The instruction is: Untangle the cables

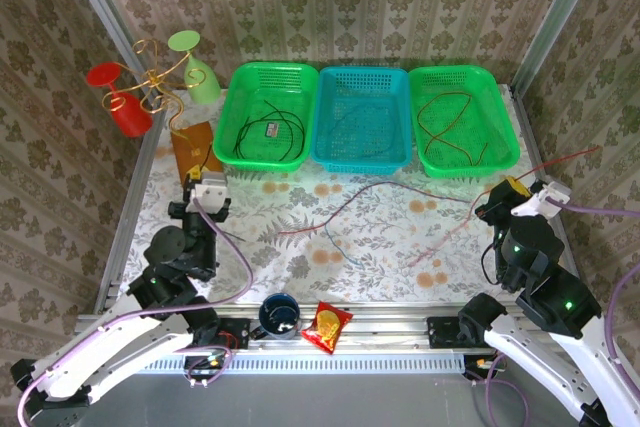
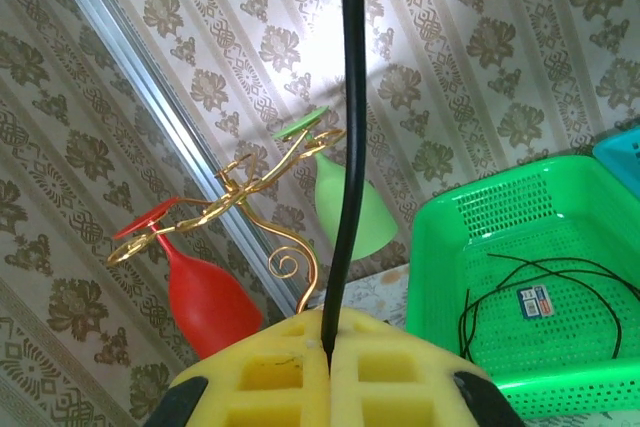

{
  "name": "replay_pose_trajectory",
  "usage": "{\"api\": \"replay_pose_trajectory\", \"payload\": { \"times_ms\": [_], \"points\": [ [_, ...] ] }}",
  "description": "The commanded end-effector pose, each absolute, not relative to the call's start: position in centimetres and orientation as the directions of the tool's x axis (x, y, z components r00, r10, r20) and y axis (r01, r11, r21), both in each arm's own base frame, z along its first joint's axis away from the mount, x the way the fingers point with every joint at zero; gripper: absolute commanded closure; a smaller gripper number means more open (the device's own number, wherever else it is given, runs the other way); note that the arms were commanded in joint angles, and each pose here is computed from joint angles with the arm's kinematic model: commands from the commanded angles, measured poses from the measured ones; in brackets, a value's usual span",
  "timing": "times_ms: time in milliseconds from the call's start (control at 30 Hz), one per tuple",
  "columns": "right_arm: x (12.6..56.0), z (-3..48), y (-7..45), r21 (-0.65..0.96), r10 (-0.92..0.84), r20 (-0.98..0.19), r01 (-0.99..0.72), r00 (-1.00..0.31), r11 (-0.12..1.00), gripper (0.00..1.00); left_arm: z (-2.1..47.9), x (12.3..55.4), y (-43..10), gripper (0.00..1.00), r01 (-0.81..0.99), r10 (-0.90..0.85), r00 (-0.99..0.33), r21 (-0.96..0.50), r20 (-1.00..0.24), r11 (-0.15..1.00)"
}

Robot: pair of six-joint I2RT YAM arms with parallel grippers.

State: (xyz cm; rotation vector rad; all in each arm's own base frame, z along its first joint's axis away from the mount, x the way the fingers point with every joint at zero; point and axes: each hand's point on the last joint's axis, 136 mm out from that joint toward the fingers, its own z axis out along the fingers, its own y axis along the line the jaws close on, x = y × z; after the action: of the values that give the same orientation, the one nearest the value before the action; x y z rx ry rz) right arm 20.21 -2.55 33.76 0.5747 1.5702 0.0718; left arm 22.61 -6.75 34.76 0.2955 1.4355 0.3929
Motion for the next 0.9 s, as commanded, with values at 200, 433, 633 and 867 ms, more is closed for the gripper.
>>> {"api": "replay_pose_trajectory", "payload": {
  "times_ms": [200, 433, 633, 867],
  "points": [
    [19.9, 41.4, -3.5, 0.274, 0.226, -0.957, 0.312, 0.18, 0.91, 1.0, 35.3, 22.4, -7.2, 1.0, -0.034, 0.359, 0.115, 0.357, -0.926, 0.933],
    [23.2, 49.3, -0.2, 0.119, 0.06, -0.967, 0.23, 0.249, 0.966, 1.0, 33.2, 22.8, -7.8, 1.0, 0.003, 0.278, 0.062, 0.278, -0.959, 0.961],
    [27.9, 54.5, 0.9, 0.065, -0.006, -0.941, 0.199, 0.337, 0.978, 1.0, 31.0, 23.0, -9.0, 1.0, 0.05, 0.267, 0.024, 0.268, -0.963, 0.962],
    [37.1, 55.4, -2.5, 0.111, 0.025, -0.943, 0.244, 0.331, 0.963, 1.0, 30.8, 22.7, -9.6, 1.0, 0.06, 0.239, 0.031, 0.241, -0.971, 0.969]
  ]
}}
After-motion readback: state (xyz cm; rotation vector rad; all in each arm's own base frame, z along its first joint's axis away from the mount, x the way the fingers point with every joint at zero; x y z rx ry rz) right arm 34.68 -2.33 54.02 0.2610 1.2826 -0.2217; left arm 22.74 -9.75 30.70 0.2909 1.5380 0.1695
